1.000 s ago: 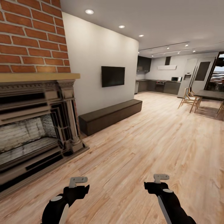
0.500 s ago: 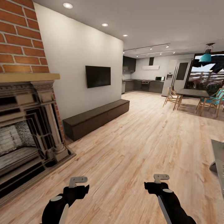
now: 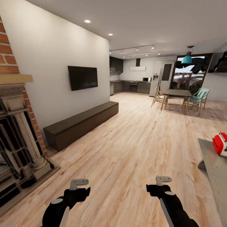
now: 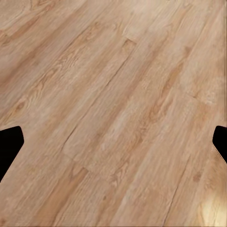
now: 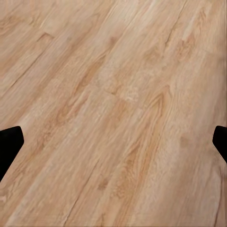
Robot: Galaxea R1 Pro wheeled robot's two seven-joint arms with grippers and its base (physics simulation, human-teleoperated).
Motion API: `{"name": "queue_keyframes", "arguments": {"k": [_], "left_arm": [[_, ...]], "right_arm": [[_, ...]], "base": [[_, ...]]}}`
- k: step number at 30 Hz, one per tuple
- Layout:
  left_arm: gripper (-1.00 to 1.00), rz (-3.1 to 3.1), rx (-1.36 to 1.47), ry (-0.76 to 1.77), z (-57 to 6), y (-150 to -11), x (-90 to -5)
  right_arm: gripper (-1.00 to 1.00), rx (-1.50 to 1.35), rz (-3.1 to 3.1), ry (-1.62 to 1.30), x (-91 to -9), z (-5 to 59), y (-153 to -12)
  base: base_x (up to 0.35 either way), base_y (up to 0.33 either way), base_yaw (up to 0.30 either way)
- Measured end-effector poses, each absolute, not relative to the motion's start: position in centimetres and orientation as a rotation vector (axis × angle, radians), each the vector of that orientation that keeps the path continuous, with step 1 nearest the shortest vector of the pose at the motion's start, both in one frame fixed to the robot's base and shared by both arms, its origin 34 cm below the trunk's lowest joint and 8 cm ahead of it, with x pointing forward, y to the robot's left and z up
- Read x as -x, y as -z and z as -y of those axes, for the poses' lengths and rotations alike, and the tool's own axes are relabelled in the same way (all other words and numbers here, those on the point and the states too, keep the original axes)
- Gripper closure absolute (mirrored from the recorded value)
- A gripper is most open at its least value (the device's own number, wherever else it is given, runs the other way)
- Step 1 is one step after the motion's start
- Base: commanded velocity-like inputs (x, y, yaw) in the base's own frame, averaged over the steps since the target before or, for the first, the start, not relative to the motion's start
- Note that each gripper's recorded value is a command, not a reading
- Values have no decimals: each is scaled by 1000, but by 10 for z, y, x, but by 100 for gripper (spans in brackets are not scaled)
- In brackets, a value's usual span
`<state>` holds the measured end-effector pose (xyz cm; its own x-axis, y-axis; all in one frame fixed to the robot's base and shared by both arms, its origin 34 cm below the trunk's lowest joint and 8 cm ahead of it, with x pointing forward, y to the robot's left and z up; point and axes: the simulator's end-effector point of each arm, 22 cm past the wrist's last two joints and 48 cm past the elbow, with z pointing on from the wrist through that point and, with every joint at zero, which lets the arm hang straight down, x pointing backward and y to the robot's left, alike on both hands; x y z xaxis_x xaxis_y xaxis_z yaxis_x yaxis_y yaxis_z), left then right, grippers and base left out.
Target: Turn on the radio receiver that's on the table in the living room.
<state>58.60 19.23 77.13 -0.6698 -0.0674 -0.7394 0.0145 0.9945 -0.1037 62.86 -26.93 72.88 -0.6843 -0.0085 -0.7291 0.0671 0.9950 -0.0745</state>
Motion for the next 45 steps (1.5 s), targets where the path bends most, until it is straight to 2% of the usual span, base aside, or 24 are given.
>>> {"name": "queue_keyframes", "arguments": {"k": [11,21,45], "left_arm": [[-100,-2303,35,130,-192,-771,-586],[-100,-2301,35,129,-192,-771,-586],[-100,-2300,33,133,-192,-771,-586]], "right_arm": [[-100,-41,-2322,120,-629,269,-729],[-100,-41,-2323,119,-628,269,-728],[-100,-41,-2324,119,-628,269,-728]], "base": [[76,14,-266],[278,145,-266],[227,263,-266]]}}
